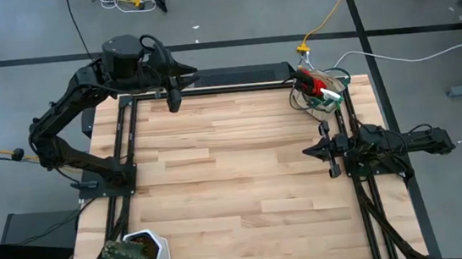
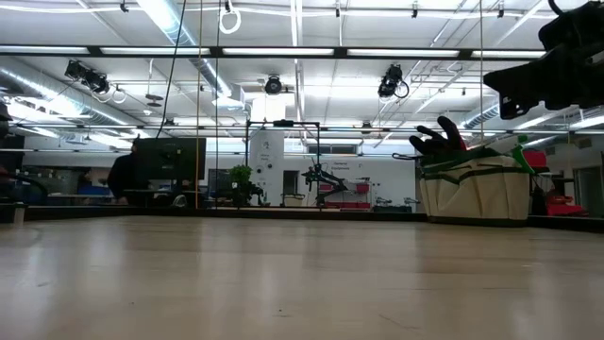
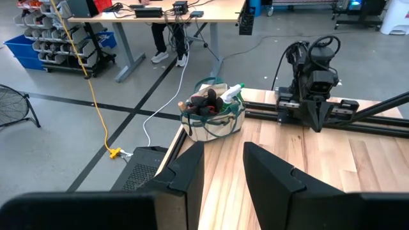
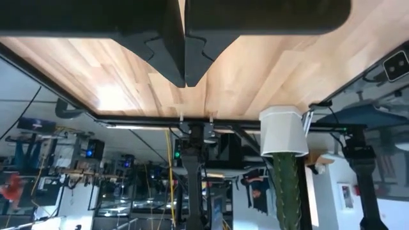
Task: Pick & Place Garden tools in Gardening bag
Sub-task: Return to Home Position
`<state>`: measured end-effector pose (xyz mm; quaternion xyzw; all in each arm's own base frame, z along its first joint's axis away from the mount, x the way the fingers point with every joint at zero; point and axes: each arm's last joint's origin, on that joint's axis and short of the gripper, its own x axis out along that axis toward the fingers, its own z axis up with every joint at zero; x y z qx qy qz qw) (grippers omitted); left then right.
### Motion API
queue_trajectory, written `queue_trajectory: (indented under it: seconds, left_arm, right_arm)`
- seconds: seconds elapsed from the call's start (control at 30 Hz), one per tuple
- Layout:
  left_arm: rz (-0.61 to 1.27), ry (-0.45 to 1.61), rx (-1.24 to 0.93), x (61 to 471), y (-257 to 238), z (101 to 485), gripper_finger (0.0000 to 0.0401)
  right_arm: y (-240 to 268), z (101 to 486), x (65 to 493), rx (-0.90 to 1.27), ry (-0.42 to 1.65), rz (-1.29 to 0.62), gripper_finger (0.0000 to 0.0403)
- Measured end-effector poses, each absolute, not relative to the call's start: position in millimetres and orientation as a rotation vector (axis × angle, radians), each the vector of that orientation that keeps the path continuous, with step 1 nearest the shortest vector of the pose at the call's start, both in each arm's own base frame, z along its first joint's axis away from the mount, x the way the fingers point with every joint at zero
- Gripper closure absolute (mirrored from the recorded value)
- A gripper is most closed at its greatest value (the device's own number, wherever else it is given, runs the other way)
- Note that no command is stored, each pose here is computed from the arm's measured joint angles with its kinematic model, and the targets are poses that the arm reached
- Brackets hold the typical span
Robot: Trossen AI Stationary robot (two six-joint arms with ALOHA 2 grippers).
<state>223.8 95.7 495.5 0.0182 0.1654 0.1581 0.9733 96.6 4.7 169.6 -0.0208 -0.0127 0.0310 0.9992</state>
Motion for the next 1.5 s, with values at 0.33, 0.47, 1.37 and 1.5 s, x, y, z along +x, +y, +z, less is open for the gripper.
queue_trajectory:
  seconds: [0.33, 0.47, 1.37, 1.5]
  left_arm:
    - [0.319, 0.334, 0.037, 224, 96, 495, 0.0286]
    - [0.319, 0.334, 0.037, 224, 96, 495, 0.0286]
    - [0.319, 0.334, 0.036, 224, 96, 495, 0.0286]
    - [0.319, 0.334, 0.037, 224, 96, 495, 0.0286]
  right_arm:
    - [5, 170, 97, -0.038, -0.027, 0.060, 0.0401]
    - [5, 170, 97, -0.035, -0.027, 0.059, 0.0390]
    - [-12, 177, 92, -0.117, -0.057, -0.556, 0.0381]
    - [-12, 177, 92, -0.184, -0.038, -0.555, 0.0381]
